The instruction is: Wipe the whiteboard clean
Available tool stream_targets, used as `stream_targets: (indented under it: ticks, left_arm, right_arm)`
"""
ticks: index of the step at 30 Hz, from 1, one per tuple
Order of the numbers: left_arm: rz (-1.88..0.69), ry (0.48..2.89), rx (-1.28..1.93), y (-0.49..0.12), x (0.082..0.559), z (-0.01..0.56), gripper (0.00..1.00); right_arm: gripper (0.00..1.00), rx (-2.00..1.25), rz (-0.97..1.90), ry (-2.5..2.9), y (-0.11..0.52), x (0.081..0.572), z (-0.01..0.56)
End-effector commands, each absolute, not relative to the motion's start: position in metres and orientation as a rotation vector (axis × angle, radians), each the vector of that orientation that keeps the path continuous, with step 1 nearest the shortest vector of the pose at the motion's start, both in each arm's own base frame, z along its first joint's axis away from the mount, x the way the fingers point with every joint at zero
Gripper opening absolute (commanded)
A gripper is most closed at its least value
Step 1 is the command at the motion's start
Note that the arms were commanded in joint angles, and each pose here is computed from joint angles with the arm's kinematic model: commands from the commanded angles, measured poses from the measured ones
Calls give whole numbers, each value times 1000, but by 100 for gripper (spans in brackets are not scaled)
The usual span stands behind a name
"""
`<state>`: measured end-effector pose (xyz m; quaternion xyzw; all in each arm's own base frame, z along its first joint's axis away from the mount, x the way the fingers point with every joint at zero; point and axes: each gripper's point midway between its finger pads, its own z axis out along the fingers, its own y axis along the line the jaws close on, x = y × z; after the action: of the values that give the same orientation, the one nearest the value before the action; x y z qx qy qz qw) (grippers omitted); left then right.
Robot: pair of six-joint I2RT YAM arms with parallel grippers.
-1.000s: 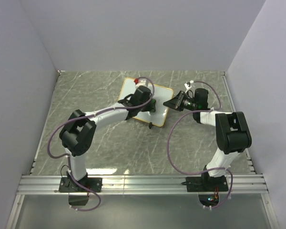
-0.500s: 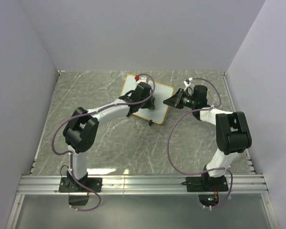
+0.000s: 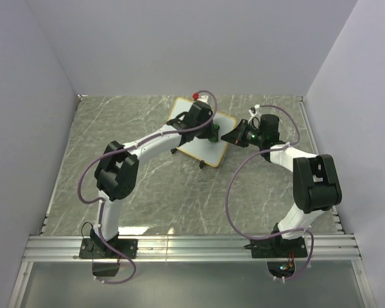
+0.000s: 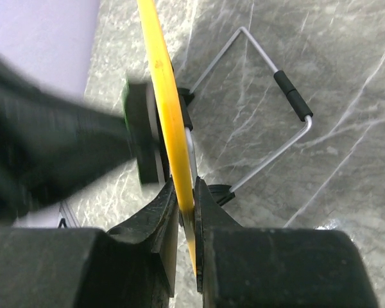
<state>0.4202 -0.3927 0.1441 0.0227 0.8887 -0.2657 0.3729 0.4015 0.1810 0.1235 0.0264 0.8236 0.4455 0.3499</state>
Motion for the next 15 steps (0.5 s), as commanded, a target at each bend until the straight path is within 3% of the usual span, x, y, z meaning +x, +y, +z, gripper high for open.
stream_targets:
  ticks: [1, 7, 15]
  left_arm:
    - [-579, 2307, -64, -337, 471, 107, 0]
    - [-525, 2338, -178, -278, 506, 80, 0]
    - [-494, 2374, -203, -261, 519, 50, 0]
  right_arm:
    - [0, 90, 1151, 2332, 190, 361, 104]
    - [0, 51, 1121, 2388, 189, 354, 101]
    - [0, 19, 1106, 2429, 194, 361, 104]
